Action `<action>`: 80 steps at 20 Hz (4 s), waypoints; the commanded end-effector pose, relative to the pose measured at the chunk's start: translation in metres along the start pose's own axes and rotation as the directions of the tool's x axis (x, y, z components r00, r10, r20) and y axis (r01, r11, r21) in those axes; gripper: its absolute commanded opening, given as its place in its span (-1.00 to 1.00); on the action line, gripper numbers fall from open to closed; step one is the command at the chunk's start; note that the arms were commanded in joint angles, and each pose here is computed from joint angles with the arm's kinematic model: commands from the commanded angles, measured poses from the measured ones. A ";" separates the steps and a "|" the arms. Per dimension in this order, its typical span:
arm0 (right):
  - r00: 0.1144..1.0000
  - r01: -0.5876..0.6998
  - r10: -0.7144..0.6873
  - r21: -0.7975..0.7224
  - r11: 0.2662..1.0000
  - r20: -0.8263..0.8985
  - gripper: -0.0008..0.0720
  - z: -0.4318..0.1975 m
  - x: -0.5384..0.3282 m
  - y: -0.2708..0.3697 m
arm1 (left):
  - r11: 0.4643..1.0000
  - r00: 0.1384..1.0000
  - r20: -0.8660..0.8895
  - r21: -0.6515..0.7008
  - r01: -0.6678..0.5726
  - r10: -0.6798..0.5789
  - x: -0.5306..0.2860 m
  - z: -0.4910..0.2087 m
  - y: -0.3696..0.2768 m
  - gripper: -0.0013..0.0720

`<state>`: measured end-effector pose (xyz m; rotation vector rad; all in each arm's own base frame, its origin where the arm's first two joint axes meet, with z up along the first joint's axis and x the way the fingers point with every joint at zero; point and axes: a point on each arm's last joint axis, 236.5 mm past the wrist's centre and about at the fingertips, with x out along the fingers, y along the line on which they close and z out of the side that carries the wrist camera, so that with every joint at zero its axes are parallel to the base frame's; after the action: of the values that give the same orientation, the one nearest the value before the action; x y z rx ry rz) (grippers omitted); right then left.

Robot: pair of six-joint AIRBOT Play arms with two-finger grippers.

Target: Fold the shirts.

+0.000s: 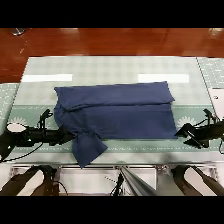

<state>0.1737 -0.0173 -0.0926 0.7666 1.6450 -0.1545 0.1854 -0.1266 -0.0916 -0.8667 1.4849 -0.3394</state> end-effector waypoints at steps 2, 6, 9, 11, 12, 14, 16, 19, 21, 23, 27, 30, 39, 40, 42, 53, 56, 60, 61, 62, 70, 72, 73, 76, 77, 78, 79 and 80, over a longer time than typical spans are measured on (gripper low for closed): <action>0.996 -0.064 0.063 -0.018 0.998 -0.057 0.74 -0.002 0.014 0.018 | 1.000 1.000 0.002 -0.001 0.001 -0.001 0.000 0.000 0.000 -0.90; 0.989 -0.148 0.148 -0.014 0.989 0.029 0.74 0.021 0.015 0.037 | 1.000 1.000 0.002 -0.001 0.001 -0.001 0.000 0.000 0.000 -0.90; 0.984 -0.166 0.167 -0.030 0.986 0.066 0.74 0.029 0.016 0.047 | 1.000 1.000 0.006 -0.001 -0.001 0.001 0.000 0.001 0.000 -0.90; 0.982 -0.166 0.171 -0.066 0.984 0.076 0.68 0.031 0.019 0.058 | 1.000 1.000 0.006 -0.001 -0.001 0.001 0.000 0.001 0.000 -0.90; 0.981 -0.168 0.175 -0.085 0.982 0.080 0.43 0.031 0.020 0.063 | 1.000 1.000 0.006 -0.001 -0.001 0.001 0.000 0.001 0.000 -0.90; 0.981 -0.170 0.183 -0.178 0.969 0.058 -0.90 0.025 0.023 0.073 | 1.000 1.000 0.013 0.023 0.000 -0.001 -0.002 0.004 -0.001 -0.90; 0.983 -0.158 0.173 -0.214 0.964 0.054 -0.89 0.028 0.014 0.075 | 1.000 0.999 0.046 0.028 0.010 -0.011 -0.011 0.016 -0.004 -0.90; 0.973 -0.140 0.183 -0.264 0.954 0.143 -0.89 0.058 -0.019 0.089 | 0.998 0.989 0.143 0.049 0.030 -0.037 -0.041 0.051 -0.015 -0.90; 0.961 -0.155 0.211 -0.288 0.945 0.177 -0.89 0.081 -0.040 0.105 | 0.997 0.974 0.221 0.076 0.028 -0.044 -0.061 0.081 -0.026 -0.90; 0.952 -0.185 0.244 -0.287 0.940 0.186 -0.89 0.105 -0.049 0.119 | 0.994 0.962 0.266 0.100 0.035 -0.061 -0.073 0.106 -0.040 -0.90; 0.916 -0.289 0.353 -0.295 0.911 0.192 -0.89 0.148 -0.064 0.158 | 0.993 0.942 0.322 0.089 0.075 -0.100 -0.087 0.166 -0.064 -0.90; 0.914 -0.284 0.360 -0.339 0.897 0.188 -0.89 0.177 -0.062 0.182 | 0.993 0.952 0.285 0.071 0.093 -0.109 -0.077 0.210 -0.078 -0.90; 0.901 -0.316 0.387 -0.311 0.896 0.198 -0.89 0.245 -0.043 0.208 | 0.999 0.987 0.155 -0.001 0.040 -0.039 -0.037 0.287 -0.072 -0.90; 0.903 -0.317 0.384 -0.304 0.898 0.195 -0.89 0.248 -0.039 0.207 | 0.999 0.986 0.159 0.001 0.039 -0.039 -0.035 0.292 -0.071 -0.90; 0.908 -0.318 0.378 -0.291 0.902 0.180 -0.89 0.249 -0.029 0.203 | 0.999 0.987 0.155 0.024 0.034 -0.038 -0.030 0.295 -0.068 -0.90; 0.901 -0.349 0.386 -0.199 0.916 0.196 0.74 0.264 -0.093 0.106 | 0.984 0.944 0.277 -0.030 -0.178 0.179 -0.130 0.256 0.018 0.96; 0.913 -0.353 0.382 -0.197 0.915 0.141 0.74 0.257 -0.064 0.104 | 0.995 0.887 0.452 -0.006 -0.102 0.094 -0.123 0.241 0.006 0.96; 0.913 -0.390 0.407 -0.228 0.892 0.029 0.74 0.243 -0.027 0.133 | 0.994 0.870 0.491 0.107 -0.008 -0.045 -0.112 0.207 -0.043 0.96; 0.917 -0.387 0.399 -0.246 0.889 0.002 0.74 0.238 -0.018 0.140 | 0.991 0.878 0.475 0.136 -0.007 -0.060 -0.109 0.201 -0.054 0.96; 0.919 -0.387 0.394 -0.257 0.886 -0.026 0.74 0.232 -0.010 0.148 | 0.987 0.889 0.451 0.161 0.006 -0.079 -0.103 0.194 -0.064 0.96; 0.924 -0.382 0.336 -0.371 0.846 -0.184 -0.88 0.179 0.021 0.207 | 0.973 0.930 0.348 0.229 0.036 -0.116 -0.069 0.172 -0.092 0.95; 0.934 -0.357 0.316 -0.403 0.843 -0.166 -0.89 0.175 0.002 0.204 | 0.970 0.929 0.334 0.228 0.083 -0.158 -0.068 0.168 -0.105 -0.03; 0.950 -0.311 0.285 -0.423 0.851 -0.125 -0.89 0.177 -0.013 0.196 | 0.964 0.931 0.319 0.244 0.103 -0.180 -0.065 0.165 -0.112 -0.88; 0.970 -0.200 0.240 -0.462 0.864 0.029 -0.89 0.173 -0.073 0.179 | 0.918 0.942 0.251 0.380 0.115 -0.222 -0.048 0.147 -0.149 -0.90; 0.965 -0.191 0.252 -0.467 0.863 0.069 -0.89 0.165 -0.090 0.177 | 0.899 0.946 0.230 0.424 0.112 -0.226 -0.038 0.140 -0.165 -0.90; 0.960 -0.180 0.260 -0.473 0.862 0.108 -0.89 0.153 -0.104 0.175 | 0.880 0.948 0.223 0.463 0.104 -0.229 -0.027 0.136 -0.181 -0.90; 0.955 -0.167 0.264 -0.486 0.858 0.138 -0.89 0.139 -0.116 0.174 | 0.864 0.946 0.225 0.495 0.094 -0.232 -0.014 0.134 -0.200 -0.90; 0.952 -0.153 0.263 -0.498 0.854 0.159 -0.89 0.124 -0.123 0.172 | 0.849 0.945 0.229 0.521 0.084 -0.234 0.000 0.134 -0.216 -0.90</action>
<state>0.4039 0.0094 0.0125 0.5738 1.3681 0.3545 0.3688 -0.1846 0.0274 -0.6482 1.0324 -0.6168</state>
